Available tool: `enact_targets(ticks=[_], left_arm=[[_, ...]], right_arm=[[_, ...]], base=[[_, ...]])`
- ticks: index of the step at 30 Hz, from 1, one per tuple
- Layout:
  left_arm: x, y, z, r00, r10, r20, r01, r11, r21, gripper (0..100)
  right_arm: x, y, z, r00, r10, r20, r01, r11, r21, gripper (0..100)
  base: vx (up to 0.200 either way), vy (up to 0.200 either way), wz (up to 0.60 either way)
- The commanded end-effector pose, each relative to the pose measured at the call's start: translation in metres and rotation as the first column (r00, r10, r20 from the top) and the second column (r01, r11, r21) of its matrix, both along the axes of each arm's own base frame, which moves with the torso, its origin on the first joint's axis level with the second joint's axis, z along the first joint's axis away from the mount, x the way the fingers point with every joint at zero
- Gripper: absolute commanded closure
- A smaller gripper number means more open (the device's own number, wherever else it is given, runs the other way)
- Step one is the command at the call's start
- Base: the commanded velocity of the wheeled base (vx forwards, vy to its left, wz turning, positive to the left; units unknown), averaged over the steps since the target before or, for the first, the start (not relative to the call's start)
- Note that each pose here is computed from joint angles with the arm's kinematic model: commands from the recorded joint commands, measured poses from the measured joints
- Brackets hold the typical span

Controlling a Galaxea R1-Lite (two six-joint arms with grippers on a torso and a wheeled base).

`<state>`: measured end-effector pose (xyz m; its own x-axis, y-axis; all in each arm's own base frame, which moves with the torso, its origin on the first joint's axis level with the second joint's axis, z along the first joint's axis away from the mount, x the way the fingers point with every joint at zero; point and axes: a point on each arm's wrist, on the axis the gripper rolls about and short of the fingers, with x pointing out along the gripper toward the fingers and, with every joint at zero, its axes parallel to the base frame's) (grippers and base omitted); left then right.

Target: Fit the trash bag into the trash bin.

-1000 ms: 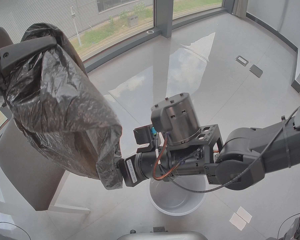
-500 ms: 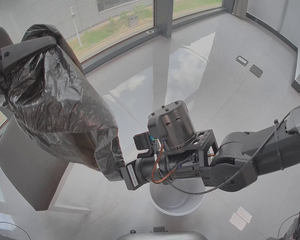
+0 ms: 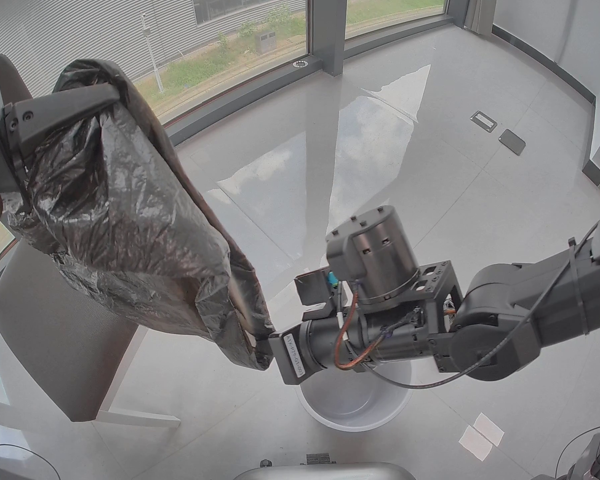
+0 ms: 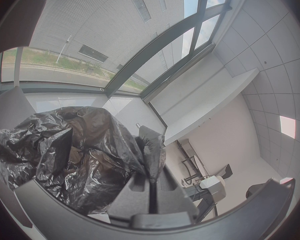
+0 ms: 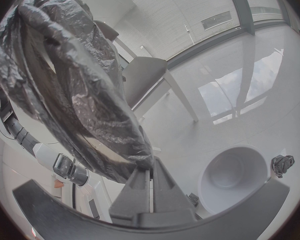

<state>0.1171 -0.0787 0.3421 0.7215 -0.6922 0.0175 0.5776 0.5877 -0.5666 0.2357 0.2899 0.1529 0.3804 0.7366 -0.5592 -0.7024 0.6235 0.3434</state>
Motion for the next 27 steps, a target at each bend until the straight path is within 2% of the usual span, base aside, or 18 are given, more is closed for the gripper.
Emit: enact_targets(ticks=[1,4,5,9,14,19,20,27], left_arm=[[0.021,-0.014,-0.025,0.996,0.000,-0.090,0.007,0.997,0.083,100],[0.028,-0.019,-0.034,0.994,0.000,-0.105,0.014,0.992,0.125,100],[0.037,-0.027,-0.047,0.993,-0.004,-0.118,0.027,0.979,0.200,100],[0.050,-0.046,-0.069,0.989,0.001,-0.149,0.049,0.942,0.332,100],[0.054,-0.065,-0.079,0.980,-0.029,-0.195,0.104,0.916,0.387,100],[0.049,-0.080,-0.095,0.968,-0.012,-0.252,0.133,0.875,0.466,100],[0.049,-0.085,-0.101,0.963,0.002,-0.269,0.136,0.859,0.494,100],[0.056,-0.095,-0.119,0.947,0.010,-0.322,0.173,0.829,0.532,100]], right_arm=[[-0.012,-0.047,0.022,0.995,-0.094,0.036,0.093,0.996,0.009,100],[-0.017,-0.062,0.024,0.989,-0.137,0.049,0.137,0.991,-0.003,100],[-0.028,-0.088,0.028,0.980,-0.188,0.062,0.189,0.982,-0.012,100],[-0.050,-0.132,0.026,0.969,-0.235,0.080,0.238,0.971,-0.032,100],[-0.074,-0.164,0.020,0.960,-0.267,0.087,0.272,0.961,-0.044,100],[-0.092,-0.181,0.014,0.957,-0.280,0.076,0.285,0.956,-0.065,100],[-0.097,-0.185,0.012,0.957,-0.282,0.068,0.287,0.955,-0.076,100],[-0.107,-0.194,0.000,0.953,-0.297,0.055,0.302,0.943,-0.141,100]], base=[[0.000,0.000,0.00],[0.000,0.000,0.00],[0.000,0.000,0.00],[0.000,0.000,0.00],[0.000,0.000,0.00],[0.000,0.000,0.00],[0.000,0.000,0.00],[0.000,0.000,0.00]])
